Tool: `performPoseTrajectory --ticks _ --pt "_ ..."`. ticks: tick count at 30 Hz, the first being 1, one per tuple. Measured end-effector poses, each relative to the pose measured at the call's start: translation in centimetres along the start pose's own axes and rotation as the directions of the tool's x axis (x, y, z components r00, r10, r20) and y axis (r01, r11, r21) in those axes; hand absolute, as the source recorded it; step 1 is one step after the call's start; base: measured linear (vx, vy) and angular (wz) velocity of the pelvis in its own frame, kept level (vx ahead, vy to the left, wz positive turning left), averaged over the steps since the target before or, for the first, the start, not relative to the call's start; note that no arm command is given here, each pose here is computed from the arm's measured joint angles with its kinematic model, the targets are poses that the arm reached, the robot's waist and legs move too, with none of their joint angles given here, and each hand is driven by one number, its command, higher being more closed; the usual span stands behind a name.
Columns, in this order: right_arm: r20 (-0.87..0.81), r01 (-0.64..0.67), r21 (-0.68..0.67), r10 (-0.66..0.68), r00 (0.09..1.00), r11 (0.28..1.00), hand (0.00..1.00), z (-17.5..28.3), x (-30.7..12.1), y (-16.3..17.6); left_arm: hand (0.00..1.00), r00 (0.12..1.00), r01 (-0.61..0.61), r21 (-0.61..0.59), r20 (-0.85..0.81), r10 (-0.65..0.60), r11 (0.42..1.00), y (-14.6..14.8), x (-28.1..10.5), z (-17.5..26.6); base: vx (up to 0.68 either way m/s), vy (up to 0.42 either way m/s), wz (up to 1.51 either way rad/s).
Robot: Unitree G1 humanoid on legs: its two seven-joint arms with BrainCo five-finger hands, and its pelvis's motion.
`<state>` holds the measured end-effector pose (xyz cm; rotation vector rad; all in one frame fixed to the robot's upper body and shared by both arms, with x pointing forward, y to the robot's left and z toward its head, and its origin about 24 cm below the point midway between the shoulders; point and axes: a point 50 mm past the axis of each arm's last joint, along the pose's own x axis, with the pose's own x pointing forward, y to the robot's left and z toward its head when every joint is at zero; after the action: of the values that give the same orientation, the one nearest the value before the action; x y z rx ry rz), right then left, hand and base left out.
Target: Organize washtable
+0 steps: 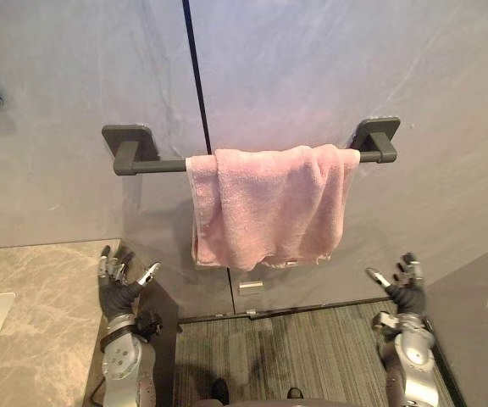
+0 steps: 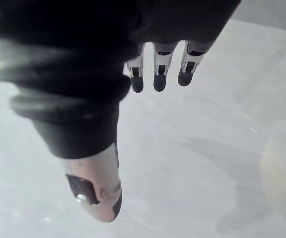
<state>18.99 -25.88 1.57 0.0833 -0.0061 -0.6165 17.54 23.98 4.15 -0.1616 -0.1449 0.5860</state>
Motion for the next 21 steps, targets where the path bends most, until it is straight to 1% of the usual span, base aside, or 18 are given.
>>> performPoseTrajectory --ticks 2,4,8,9,11,13,14,16,17,18,19,20,21 --pt "0.072 0.037 0.024 -0.038 0.997 0.999 0.00 1.5 0.1 -0.5 0.00 0.997 -0.020 -0.021 0.067 0.021 1.000 0.1 0.1 1.5 -0.06 -0.023 -0.02" --pt "0.161 0.079 0.064 -0.088 0.983 0.995 0.00 3.7 -0.3 -1.1 0.00 0.984 -0.055 -0.090 0.166 0.070 0.994 0.2 -0.1 3.7 -0.06 -0.026 0.01" --pt "0.270 0.075 0.102 -0.100 0.958 0.992 0.00 6.0 -0.7 -0.9 0.00 0.960 -0.059 -0.136 0.265 0.094 0.989 0.6 -0.7 6.1 -0.04 -0.026 -0.01" --pt "0.327 0.068 0.117 -0.103 0.940 0.991 0.00 7.4 -0.9 -0.8 0.00 0.947 -0.051 -0.169 0.306 0.102 0.984 0.6 -0.9 7.1 0.00 0.000 0.00" --pt "0.409 0.039 0.138 -0.093 0.908 0.990 0.00 9.2 -1.3 -0.4 0.00 0.929 -0.029 -0.195 0.357 0.099 0.980 0.4 -1.1 8.2 0.00 0.000 0.00" --pt "0.526 -0.019 0.184 -0.082 0.847 0.983 0.00 11.7 -1.9 0.2 0.00 0.898 0.016 -0.231 0.431 0.088 0.973 0.0 -1.6 10.0 -0.01 -0.008 -0.03" --pt "0.556 -0.042 0.197 -0.076 0.828 0.980 0.00 12.3 -2.1 0.4 0.00 0.888 0.028 -0.236 0.452 0.084 0.971 -0.1 -1.7 10.4 0.00 -0.010 -0.06" --pt "0.659 -0.153 0.225 -0.035 0.752 0.962 0.00 14.6 -3.0 1.8 0.00 0.855 0.109 -0.266 0.517 0.046 0.958 -0.9 -2.3 11.8 0.00 -0.008 -0.02" --pt "0.686 -0.189 0.229 -0.020 0.728 0.955 0.00 15.1 -3.3 2.2 0.00 0.844 0.136 -0.268 0.535 0.029 0.954 -1.1 -2.5 12.2 0.00 0.000 0.00" --pt "0.717 -0.252 0.230 0.011 0.696 0.940 0.00 15.7 -3.6 2.9 0.00 0.829 0.201 -0.273 0.559 -0.015 0.941 -1.7 -2.7 12.8 -0.03 -0.019 -0.03" --pt "0.728 -0.286 0.231 0.030 0.685 0.930 0.00 15.9 -3.7 3.3 0.00 0.822 0.235 -0.273 0.569 -0.040 0.933 -2.1 -2.9 12.9 -0.04 -0.024 -0.04" --pt "0.747 -0.369 0.224 0.084 0.659 0.902 0.00 16.3 -4.1 4.4 0.00 0.801 0.316 -0.268 0.589 -0.105 0.910 -2.9 -3.1 13.4 -0.04 -0.023 -0.03" --pt "0.754 -0.409 0.222 0.110 0.648 0.885 0.00 16.4 -4.2 5.0 0.00 0.792 0.354 -0.269 0.596 -0.134 0.896 -3.4 -3.1 13.5 -0.04 -0.022 -0.02"
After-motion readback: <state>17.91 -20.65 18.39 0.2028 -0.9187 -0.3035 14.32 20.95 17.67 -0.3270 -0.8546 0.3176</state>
